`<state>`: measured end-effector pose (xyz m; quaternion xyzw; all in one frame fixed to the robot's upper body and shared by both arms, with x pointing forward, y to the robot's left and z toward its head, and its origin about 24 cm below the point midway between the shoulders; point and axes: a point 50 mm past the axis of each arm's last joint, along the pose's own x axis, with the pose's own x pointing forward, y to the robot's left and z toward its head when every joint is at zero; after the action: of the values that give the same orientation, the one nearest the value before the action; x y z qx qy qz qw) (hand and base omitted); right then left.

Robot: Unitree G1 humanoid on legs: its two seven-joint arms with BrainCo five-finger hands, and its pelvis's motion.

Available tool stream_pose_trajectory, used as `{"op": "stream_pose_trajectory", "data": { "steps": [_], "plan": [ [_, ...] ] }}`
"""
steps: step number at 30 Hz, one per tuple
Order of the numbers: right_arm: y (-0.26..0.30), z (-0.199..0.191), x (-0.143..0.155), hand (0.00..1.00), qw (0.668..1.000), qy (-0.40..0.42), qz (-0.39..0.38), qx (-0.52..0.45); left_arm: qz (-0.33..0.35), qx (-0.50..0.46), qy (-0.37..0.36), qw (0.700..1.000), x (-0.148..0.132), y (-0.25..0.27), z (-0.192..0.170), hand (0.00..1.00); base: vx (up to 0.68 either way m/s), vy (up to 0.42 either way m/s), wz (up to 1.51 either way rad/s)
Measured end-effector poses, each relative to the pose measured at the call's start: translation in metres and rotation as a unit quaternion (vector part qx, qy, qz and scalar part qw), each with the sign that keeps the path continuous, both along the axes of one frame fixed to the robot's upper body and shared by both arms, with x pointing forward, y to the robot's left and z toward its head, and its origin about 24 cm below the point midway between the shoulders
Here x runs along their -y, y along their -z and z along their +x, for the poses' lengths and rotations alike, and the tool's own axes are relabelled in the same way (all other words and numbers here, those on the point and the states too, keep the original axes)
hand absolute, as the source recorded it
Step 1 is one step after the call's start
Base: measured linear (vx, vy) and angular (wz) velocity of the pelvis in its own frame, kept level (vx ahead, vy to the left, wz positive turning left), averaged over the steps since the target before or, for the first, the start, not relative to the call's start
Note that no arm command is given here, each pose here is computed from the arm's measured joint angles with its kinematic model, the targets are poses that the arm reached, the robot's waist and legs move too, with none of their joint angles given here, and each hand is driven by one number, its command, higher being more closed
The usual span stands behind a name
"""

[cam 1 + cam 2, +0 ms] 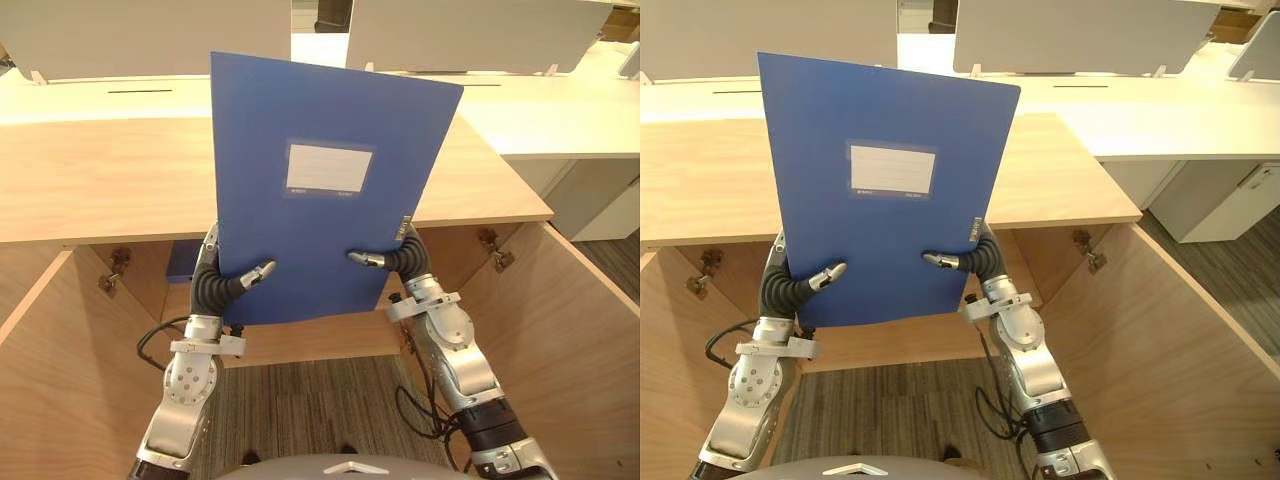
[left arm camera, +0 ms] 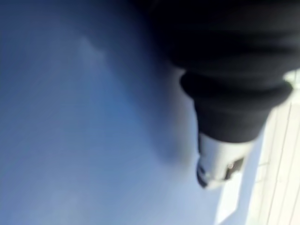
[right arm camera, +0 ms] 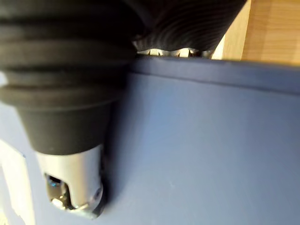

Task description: Walk over to the cabinet, pick up the folder, carry it to the office cabinet, place the folder inside the office cabinet, then close the office cabinet door

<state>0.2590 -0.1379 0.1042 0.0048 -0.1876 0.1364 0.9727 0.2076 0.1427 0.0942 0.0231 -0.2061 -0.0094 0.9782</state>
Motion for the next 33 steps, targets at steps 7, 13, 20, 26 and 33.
{"op": "stream_pose_trajectory", "data": {
  "steps": [7, 13, 20, 26, 33],
  "plan": [
    [-0.003, -0.001, -0.001, 1.00, 0.998, 0.030, 0.046, 0.007, -0.008, -0.035, -0.089, 0.995, -0.028, 0.014, 0.000, 0.00, -0.02, -0.005, 0.02],
    [-0.005, -0.013, 0.016, 1.00, 0.995, 0.084, 0.050, 0.018, -0.010, -0.099, -0.187, 0.977, -0.065, 0.041, -0.013, 0.00, -0.02, -0.006, 0.06],
    [0.005, -0.019, 0.020, 1.00, 0.995, 0.096, 0.031, 0.001, -0.014, -0.192, -0.225, 0.955, -0.080, 0.078, -0.023, 0.00, 0.00, 0.000, 0.00],
    [0.008, -0.021, 0.019, 1.00, 0.995, 0.101, 0.005, -0.001, -0.018, -0.292, -0.230, 0.928, -0.084, 0.120, -0.037, 0.00, 0.00, 0.000, 0.00],
    [0.020, -0.029, 0.006, 1.00, 0.991, 0.097, -0.089, -0.010, -0.012, -0.438, -0.218, 0.872, -0.083, 0.179, -0.071, 0.00, -0.01, -0.001, -0.01]
  ]
}}
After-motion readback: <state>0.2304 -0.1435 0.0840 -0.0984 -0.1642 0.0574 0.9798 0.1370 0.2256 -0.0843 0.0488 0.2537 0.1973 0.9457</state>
